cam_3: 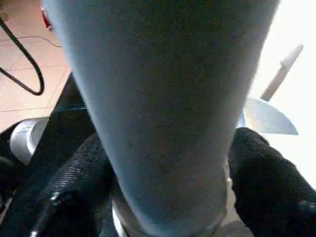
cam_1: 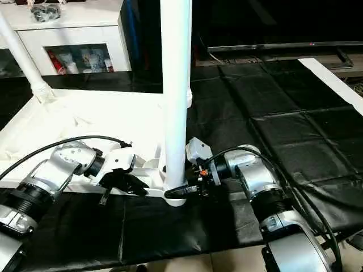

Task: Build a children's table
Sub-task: Rotate leg to tighten

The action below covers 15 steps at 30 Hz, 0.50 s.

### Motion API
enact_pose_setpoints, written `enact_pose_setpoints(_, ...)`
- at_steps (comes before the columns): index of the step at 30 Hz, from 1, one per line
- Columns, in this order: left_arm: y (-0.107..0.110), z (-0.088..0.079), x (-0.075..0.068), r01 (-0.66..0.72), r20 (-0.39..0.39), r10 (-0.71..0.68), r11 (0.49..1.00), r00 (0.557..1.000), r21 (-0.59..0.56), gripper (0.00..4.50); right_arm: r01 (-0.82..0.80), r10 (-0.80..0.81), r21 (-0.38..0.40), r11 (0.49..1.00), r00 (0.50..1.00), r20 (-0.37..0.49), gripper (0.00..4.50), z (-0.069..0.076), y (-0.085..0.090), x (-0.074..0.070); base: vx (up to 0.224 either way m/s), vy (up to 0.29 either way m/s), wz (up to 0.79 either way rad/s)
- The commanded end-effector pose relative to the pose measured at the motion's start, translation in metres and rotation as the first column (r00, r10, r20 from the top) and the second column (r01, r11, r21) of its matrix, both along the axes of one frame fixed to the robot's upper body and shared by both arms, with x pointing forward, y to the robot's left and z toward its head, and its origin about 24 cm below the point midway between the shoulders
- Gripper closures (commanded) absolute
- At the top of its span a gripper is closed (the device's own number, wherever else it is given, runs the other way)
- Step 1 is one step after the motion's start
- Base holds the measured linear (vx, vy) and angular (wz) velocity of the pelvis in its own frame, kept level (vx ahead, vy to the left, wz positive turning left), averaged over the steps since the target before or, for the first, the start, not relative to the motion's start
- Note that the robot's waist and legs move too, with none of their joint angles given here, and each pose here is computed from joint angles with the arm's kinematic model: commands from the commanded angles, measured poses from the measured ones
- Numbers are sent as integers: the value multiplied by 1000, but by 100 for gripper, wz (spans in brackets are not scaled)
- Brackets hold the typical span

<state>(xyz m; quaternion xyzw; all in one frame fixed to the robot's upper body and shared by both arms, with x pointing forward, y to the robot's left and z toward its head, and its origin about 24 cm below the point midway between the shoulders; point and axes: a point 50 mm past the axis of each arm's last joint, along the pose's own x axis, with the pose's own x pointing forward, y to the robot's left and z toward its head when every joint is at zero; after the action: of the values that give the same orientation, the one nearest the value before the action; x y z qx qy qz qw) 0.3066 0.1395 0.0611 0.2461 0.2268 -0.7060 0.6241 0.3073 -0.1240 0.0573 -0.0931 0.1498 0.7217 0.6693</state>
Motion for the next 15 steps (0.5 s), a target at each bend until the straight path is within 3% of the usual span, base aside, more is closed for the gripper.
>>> enact_pose_setpoints(1, -7, -5, -7, 72, -30, -71, 997, 997, 11, 450, 0, 0, 0, 1000, 1000, 22, 140, 4, 2, 3, 0, 0, 0)
enact_pose_setpoints(5, -8, -5, -6, 51, -22, -51, 999, 998, 1, 450, -14, 14, -10, 1000, 1000, 20, 151, 3, 1, 2, 0, 0, 0)
enact_pose_setpoints(6, -8, -5, -6, 48, -21, -48, 999, 999, -1, 450, -15, 16, -11, 1000, 1000, 20, 171, 2, 1, 1, 0, 0, 0)
enact_pose_setpoints(15, -8, -6, -2, -52, -33, 50, 998, 998, -47, 450, 3, -3, 5, 1000, 1000, -16, 183, -2, 4, -2, 0, 0, 0)
